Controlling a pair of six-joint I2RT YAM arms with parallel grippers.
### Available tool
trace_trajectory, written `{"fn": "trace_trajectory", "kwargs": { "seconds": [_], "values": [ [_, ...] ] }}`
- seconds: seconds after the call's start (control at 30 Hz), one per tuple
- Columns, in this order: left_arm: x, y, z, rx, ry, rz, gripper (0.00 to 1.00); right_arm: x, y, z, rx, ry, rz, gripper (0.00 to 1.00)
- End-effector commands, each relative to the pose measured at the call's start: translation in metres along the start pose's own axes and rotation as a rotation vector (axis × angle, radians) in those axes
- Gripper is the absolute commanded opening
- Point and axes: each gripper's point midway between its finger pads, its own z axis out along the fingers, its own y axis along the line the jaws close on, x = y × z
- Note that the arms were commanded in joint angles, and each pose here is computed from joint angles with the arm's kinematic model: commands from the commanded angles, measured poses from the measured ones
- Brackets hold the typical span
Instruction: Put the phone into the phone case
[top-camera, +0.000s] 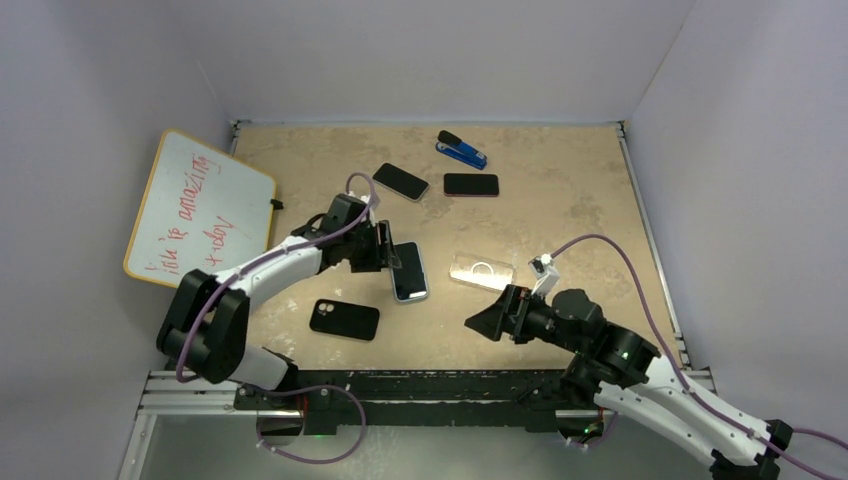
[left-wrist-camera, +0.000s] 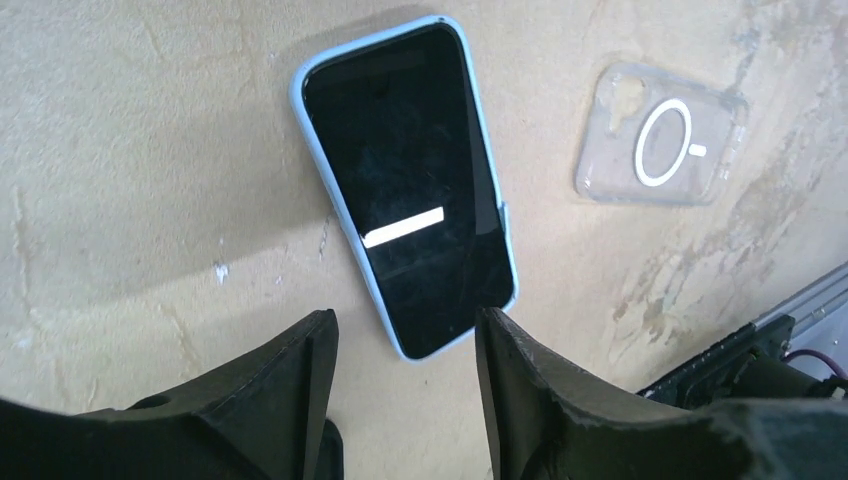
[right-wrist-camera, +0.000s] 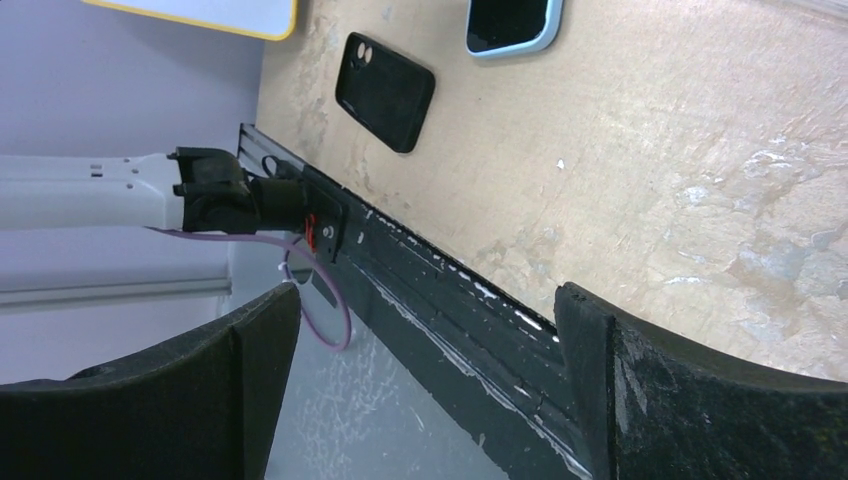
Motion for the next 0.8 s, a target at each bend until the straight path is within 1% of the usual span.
{"fn": "trace_trajectory", "kwargs": {
  "seconds": [0.0,0.07,0.1,0.2,0.27,0.37,0.47,0.63,0.77],
  "values": [
    [0.003,-0.004,-0.024,0.005,-0.039,0.048,0.56,-0.011,0.008,0.001,0.005,-0.032,0.010,0.97],
    [0.006,0.001,-0.035,-0.022,-0.055,0.046,0.59,-0.013,0.004,0.004,0.034,-0.038,0.015,0.98],
    [0.007,0.003,-0.040,-0.032,-0.067,0.039,0.62,-0.014,0.002,0.005,0.052,-0.041,0.020,0.98],
    [0.014,0.010,-0.056,-0.052,-0.095,0.027,0.84,-0.019,-0.007,0.009,0.119,-0.054,0.040,0.99],
    [0.020,0.011,-0.064,-0.040,-0.109,0.035,0.89,-0.020,-0.014,0.010,0.174,-0.056,0.053,0.99],
    [0.027,0.003,-0.074,0.033,-0.123,0.079,0.92,-0.027,-0.027,0.014,0.267,-0.086,0.064,0.99],
    [0.034,0.000,-0.081,0.071,-0.131,0.115,0.92,-0.044,-0.039,0.016,0.370,-0.148,0.012,0.99],
    [0.034,-0.008,-0.089,0.118,-0.157,0.143,0.91,-0.077,-0.046,0.031,0.496,-0.220,-0.152,0.99],
    [0.027,-0.026,-0.103,0.181,-0.158,0.221,0.91,-0.113,-0.043,0.050,0.608,-0.265,-0.302,0.99]
  ]
}}
